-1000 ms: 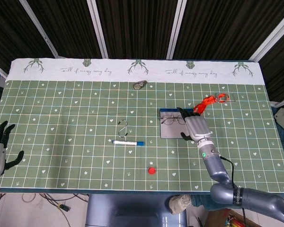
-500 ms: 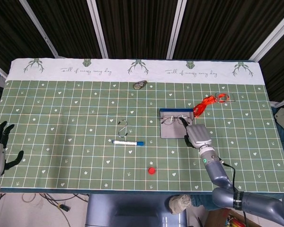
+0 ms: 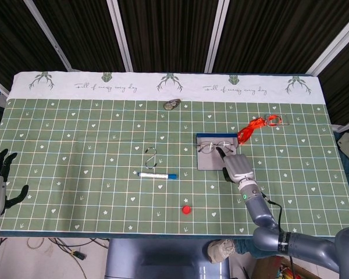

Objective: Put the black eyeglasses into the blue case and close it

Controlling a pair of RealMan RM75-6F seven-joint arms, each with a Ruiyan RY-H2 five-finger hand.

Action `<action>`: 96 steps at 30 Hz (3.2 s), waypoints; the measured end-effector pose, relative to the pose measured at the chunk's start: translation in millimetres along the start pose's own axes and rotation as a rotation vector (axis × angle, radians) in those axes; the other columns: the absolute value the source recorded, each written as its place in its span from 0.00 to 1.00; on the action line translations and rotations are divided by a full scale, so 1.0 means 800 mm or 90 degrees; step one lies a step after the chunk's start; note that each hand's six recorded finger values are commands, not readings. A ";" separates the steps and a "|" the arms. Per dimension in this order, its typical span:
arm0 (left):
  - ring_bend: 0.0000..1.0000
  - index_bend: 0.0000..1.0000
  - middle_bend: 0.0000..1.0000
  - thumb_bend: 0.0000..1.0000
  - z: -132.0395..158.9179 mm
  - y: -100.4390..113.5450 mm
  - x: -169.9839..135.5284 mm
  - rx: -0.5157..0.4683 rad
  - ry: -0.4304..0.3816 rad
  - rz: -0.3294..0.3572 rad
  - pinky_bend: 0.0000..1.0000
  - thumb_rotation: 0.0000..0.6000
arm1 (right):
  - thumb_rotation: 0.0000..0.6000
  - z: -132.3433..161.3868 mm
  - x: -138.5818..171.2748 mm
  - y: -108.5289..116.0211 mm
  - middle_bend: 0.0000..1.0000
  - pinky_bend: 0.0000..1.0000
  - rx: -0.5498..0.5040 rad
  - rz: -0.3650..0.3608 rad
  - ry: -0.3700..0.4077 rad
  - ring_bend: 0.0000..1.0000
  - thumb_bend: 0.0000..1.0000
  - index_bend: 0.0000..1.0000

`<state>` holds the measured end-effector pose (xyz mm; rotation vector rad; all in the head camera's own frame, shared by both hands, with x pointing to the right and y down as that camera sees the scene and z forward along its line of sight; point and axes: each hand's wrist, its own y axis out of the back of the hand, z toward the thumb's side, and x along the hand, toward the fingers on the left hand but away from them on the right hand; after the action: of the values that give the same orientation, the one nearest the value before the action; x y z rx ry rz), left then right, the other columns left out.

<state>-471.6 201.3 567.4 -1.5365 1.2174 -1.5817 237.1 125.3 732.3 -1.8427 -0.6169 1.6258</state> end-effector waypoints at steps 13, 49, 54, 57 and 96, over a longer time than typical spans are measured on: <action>0.00 0.09 0.00 0.31 0.001 0.000 -0.001 0.005 0.000 0.002 0.00 1.00 | 1.00 0.000 -0.012 -0.004 0.58 0.63 -0.001 0.013 -0.009 0.57 0.69 0.09; 0.00 0.09 0.00 0.31 0.000 0.000 0.000 0.001 0.001 0.001 0.00 1.00 | 1.00 -0.005 -0.047 0.012 0.59 0.65 -0.011 0.010 -0.065 0.59 0.70 0.09; 0.00 0.09 0.00 0.31 0.000 0.000 0.000 0.002 0.002 0.000 0.00 1.00 | 1.00 -0.005 -0.051 0.016 0.59 0.65 -0.019 0.010 -0.071 0.59 0.70 0.09; 0.00 0.09 0.00 0.31 0.000 0.000 0.000 0.001 0.002 0.000 0.00 1.00 | 1.00 -0.006 -0.053 0.017 0.59 0.65 -0.023 0.012 -0.075 0.59 0.70 0.09; 0.00 0.09 0.00 0.31 0.001 -0.002 -0.001 0.010 0.005 -0.002 0.00 1.00 | 1.00 0.001 0.011 0.002 0.28 0.26 -0.005 -0.090 0.022 0.30 0.35 0.24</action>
<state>-470.2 202.6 568.5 -1.5239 1.2043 -1.5980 237.5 130.4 724.6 -1.7863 -0.7234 1.4986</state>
